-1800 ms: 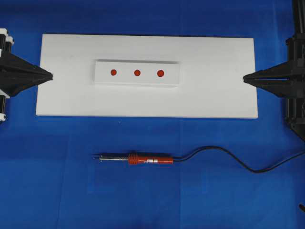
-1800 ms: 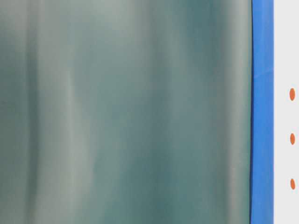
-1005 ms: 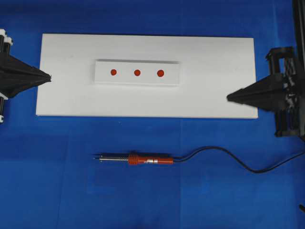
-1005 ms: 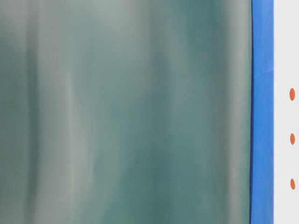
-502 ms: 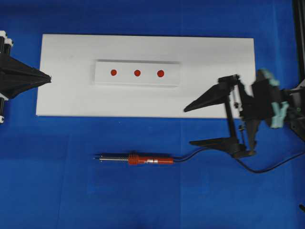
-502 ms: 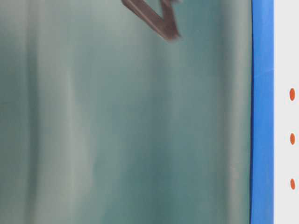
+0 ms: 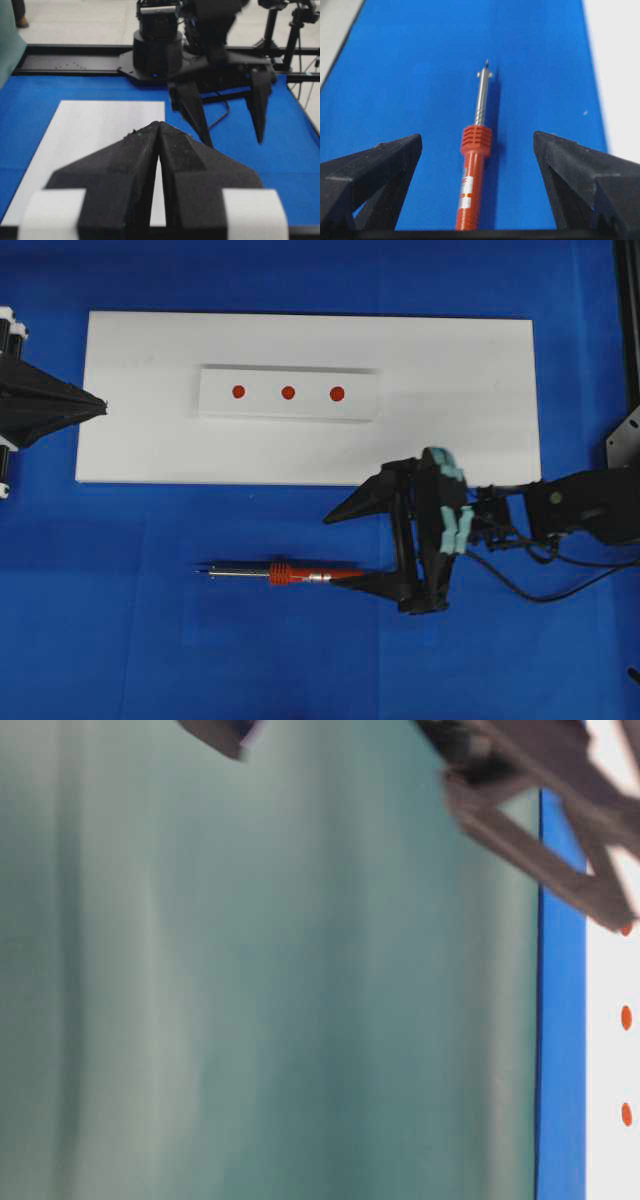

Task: Touch the tip of the soldering iron to the mark.
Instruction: 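Lower the right gripper and close it on the red soldering iron handle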

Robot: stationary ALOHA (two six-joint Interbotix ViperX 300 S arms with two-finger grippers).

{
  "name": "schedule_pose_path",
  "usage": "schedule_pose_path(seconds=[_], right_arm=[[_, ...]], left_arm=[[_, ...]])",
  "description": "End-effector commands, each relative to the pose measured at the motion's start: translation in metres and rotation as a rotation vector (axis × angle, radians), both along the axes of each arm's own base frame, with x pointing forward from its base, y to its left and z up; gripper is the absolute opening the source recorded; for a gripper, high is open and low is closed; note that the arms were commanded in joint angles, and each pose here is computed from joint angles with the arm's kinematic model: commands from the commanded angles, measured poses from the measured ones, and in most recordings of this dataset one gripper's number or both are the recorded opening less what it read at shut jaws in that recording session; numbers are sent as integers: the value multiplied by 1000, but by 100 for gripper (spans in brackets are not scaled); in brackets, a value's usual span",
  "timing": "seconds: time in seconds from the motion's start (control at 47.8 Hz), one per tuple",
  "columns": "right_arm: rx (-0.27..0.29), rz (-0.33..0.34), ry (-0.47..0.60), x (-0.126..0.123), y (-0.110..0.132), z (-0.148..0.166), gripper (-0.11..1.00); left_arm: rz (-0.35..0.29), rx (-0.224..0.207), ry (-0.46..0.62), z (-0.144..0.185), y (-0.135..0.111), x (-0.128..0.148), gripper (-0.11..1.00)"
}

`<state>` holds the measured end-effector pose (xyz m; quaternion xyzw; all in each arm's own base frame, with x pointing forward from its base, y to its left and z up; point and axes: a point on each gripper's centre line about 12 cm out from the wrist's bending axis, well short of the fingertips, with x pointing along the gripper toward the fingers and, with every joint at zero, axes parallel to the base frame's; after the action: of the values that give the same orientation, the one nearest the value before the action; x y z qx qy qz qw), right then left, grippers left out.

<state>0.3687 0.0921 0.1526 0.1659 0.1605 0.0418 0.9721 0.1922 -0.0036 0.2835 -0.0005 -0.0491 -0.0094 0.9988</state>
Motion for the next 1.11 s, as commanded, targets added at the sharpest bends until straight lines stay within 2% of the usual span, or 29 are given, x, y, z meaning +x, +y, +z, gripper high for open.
schedule_pose_path(seconds=[0.0, 0.293, 0.565, 0.628, 0.774, 0.858, 0.9, 1.088], right_arm=[[21, -15, -18, 14, 8, -4, 89], [53, -71, 72, 36, 26, -55, 89], [47, -63, 95, 43, 37, -71, 85], [45, -65, 97, 43, 36, -71, 75], [41, -68, 100, 42, 34, -72, 30], [40, -69, 100, 42, 33, -72, 10], [40, -69, 102, 42, 33, -72, 6], [42, -71, 99, 43, 33, -72, 6]], left_arm=[[0, 4, -18, 4, 0, 1, 0], [0, 1, -14, 1, 0, 0, 0], [-2, 1, -8, -2, 0, -1, 0], [-2, 1, -6, -3, 0, -1, 0], [-2, 1, -6, -3, 0, -1, 0], [-2, 1, -5, -4, 0, -1, 0], [0, 1, -8, -3, 0, -1, 0], [-2, 0, -6, -3, 0, -1, 0]])
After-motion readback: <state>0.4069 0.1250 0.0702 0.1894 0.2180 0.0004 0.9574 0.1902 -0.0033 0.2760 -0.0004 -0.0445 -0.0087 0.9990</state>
